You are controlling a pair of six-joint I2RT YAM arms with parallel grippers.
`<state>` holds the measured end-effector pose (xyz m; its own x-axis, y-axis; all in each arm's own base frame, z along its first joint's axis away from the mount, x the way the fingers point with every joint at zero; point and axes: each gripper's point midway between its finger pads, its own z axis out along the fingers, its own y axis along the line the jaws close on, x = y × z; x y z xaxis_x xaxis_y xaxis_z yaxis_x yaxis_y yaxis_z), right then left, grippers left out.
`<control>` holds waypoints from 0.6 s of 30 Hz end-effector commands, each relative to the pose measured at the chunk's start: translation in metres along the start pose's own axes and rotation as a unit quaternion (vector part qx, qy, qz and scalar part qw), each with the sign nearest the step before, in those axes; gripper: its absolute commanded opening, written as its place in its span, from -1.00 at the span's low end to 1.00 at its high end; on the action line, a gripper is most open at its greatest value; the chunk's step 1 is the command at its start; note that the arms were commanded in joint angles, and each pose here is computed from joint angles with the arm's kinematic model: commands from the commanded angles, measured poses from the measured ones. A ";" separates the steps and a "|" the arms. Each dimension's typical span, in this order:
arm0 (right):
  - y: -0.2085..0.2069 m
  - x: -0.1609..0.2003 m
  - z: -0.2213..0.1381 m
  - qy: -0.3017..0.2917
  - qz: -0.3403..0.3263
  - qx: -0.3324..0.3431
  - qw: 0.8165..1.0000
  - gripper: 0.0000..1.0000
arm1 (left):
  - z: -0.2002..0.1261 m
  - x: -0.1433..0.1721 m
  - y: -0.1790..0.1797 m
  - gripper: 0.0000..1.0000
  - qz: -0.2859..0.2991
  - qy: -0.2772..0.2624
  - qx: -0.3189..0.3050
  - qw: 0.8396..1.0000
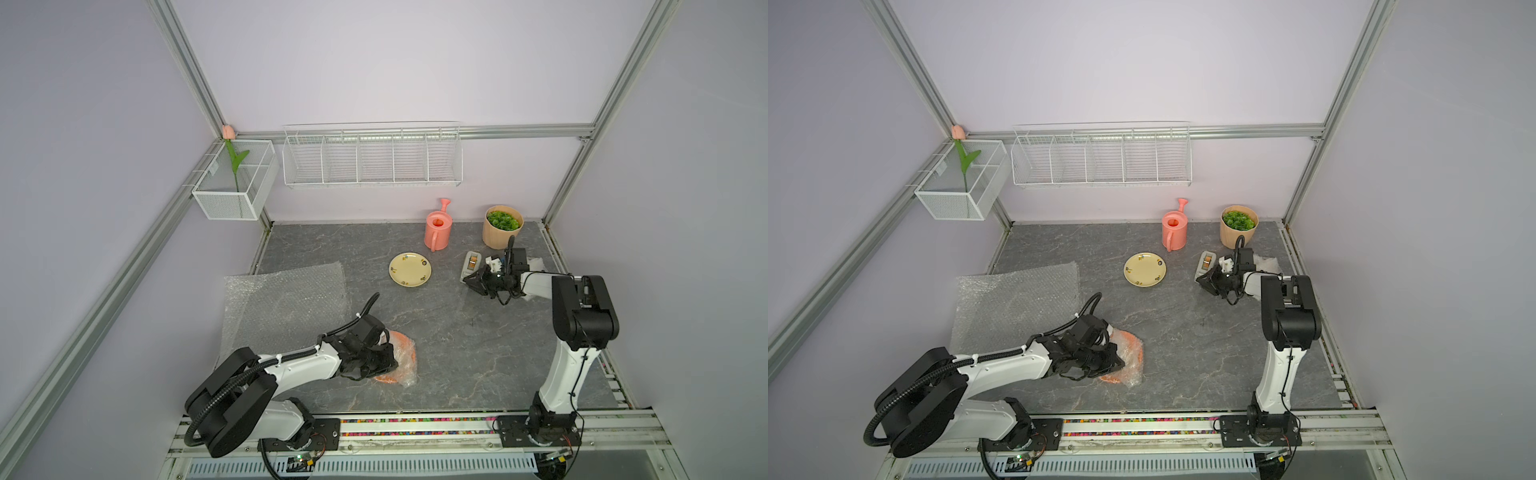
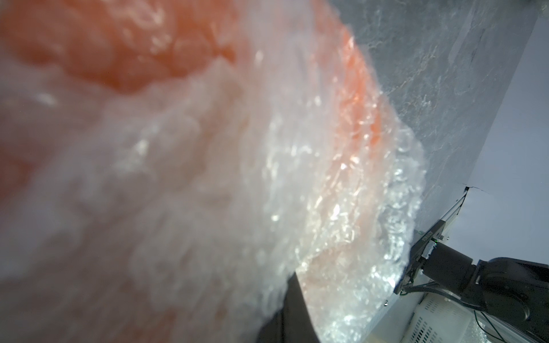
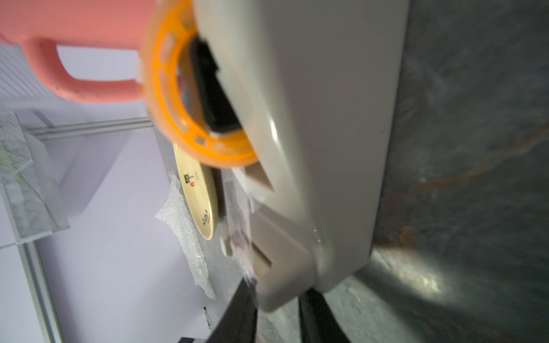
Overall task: Wrap dinner plates in bubble wrap
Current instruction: Tear off the tape using the Tape Cutter.
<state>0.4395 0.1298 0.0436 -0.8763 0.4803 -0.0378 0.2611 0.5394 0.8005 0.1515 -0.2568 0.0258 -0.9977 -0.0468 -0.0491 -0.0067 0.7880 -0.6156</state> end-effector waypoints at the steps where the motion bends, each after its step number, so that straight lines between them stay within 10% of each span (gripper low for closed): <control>1: 0.006 -0.007 0.000 -0.006 -0.009 -0.005 1.000 -0.57 | 0.005 0.010 0.025 -1.00 -0.024 0.020 -0.044 0.999; 18: -0.059 0.025 -0.006 0.032 0.031 0.149 0.988 -0.87 | 0.006 0.011 0.025 -1.00 -0.024 0.020 -0.042 0.999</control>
<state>0.4228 0.1158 0.0204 -0.8777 0.4792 0.0025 0.3509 0.6391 0.6844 0.1512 -0.2580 0.0255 -0.9981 -0.0437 -0.0437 -0.0073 0.7857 -0.6186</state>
